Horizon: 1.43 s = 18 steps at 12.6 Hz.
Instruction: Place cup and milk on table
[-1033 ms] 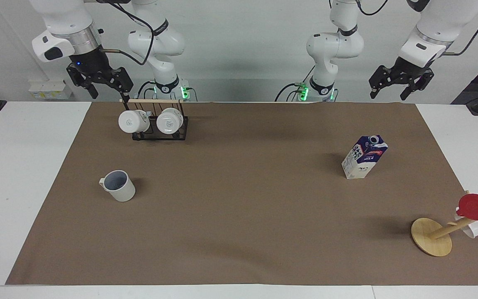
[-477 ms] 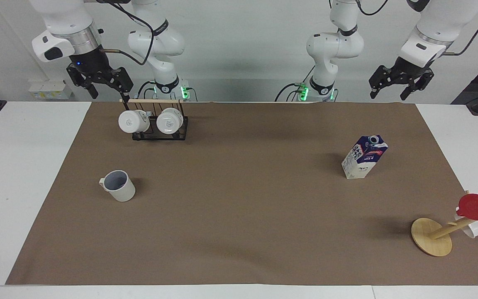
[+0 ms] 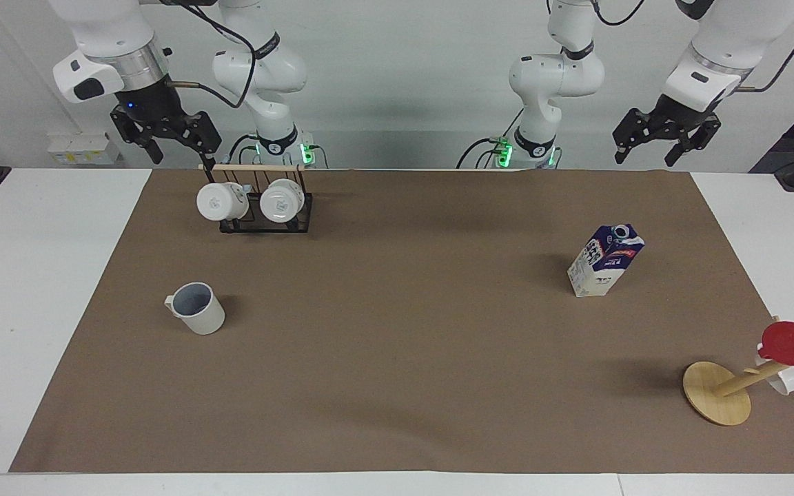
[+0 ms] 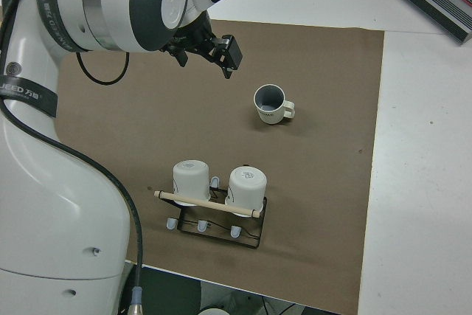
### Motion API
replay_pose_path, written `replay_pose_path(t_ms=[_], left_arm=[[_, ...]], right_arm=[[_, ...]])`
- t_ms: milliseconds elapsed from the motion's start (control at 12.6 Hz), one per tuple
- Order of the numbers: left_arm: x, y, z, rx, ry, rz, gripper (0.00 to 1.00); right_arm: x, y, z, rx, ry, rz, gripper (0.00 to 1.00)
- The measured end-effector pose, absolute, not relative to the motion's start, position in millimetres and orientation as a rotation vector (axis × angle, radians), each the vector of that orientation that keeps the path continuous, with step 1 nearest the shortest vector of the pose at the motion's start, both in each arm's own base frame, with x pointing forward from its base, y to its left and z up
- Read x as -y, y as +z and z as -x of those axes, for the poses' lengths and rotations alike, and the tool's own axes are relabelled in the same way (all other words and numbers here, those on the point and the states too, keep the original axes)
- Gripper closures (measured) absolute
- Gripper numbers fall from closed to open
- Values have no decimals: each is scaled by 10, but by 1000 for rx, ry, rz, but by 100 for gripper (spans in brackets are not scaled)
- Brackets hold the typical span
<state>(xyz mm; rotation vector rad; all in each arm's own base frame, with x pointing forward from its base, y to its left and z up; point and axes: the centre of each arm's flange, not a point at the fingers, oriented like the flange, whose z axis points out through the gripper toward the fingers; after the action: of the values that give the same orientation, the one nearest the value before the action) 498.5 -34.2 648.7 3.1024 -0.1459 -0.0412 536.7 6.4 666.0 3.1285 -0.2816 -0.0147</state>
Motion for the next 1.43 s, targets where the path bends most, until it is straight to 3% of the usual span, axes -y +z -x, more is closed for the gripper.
replay_pose_path(t_ms=[1430], left_arm=[[342,6487,-4985,146,-41,-3102,0]], right_arm=[[-50,6678,-5460,285,77,-3132,0]])
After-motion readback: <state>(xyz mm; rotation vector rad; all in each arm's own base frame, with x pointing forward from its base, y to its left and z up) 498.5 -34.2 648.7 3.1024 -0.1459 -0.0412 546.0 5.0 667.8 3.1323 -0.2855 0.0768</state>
